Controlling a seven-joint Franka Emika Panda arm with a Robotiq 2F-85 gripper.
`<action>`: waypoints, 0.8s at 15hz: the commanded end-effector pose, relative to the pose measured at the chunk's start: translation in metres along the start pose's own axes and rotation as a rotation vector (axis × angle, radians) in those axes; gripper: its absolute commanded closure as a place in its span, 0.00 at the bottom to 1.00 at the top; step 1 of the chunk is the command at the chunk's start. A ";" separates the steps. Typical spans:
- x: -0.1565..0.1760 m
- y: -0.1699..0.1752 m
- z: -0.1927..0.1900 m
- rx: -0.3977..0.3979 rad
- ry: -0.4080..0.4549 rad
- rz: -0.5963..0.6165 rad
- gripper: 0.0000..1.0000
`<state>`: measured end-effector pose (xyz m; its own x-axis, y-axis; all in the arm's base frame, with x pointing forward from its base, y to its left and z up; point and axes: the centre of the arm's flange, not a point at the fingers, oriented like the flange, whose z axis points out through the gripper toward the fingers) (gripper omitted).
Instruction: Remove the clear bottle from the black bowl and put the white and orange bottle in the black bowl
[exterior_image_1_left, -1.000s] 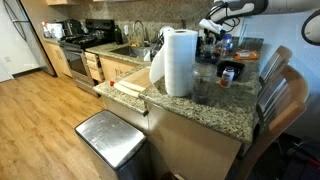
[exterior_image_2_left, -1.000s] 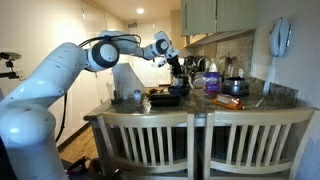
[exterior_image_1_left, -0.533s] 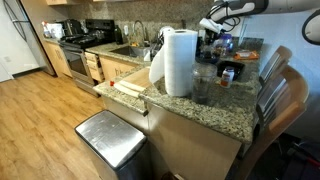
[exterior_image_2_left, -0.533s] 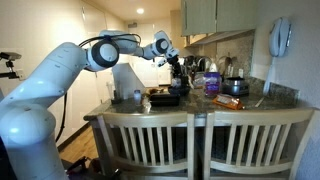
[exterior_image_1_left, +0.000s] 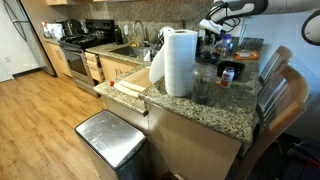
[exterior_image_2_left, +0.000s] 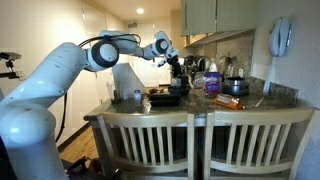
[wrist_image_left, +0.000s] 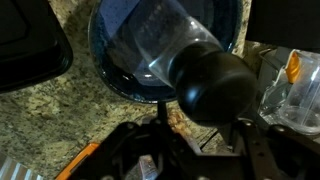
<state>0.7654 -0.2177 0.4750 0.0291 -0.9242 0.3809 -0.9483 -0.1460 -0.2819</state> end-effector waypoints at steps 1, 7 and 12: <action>0.000 0.000 0.000 -0.001 0.001 0.000 0.41; -0.001 0.000 0.000 -0.001 0.001 0.000 0.37; -0.018 -0.008 -0.002 0.004 0.019 -0.042 0.00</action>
<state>0.7684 -0.2084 0.4746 0.0285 -0.9076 0.4188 -0.9503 -0.1546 -0.2703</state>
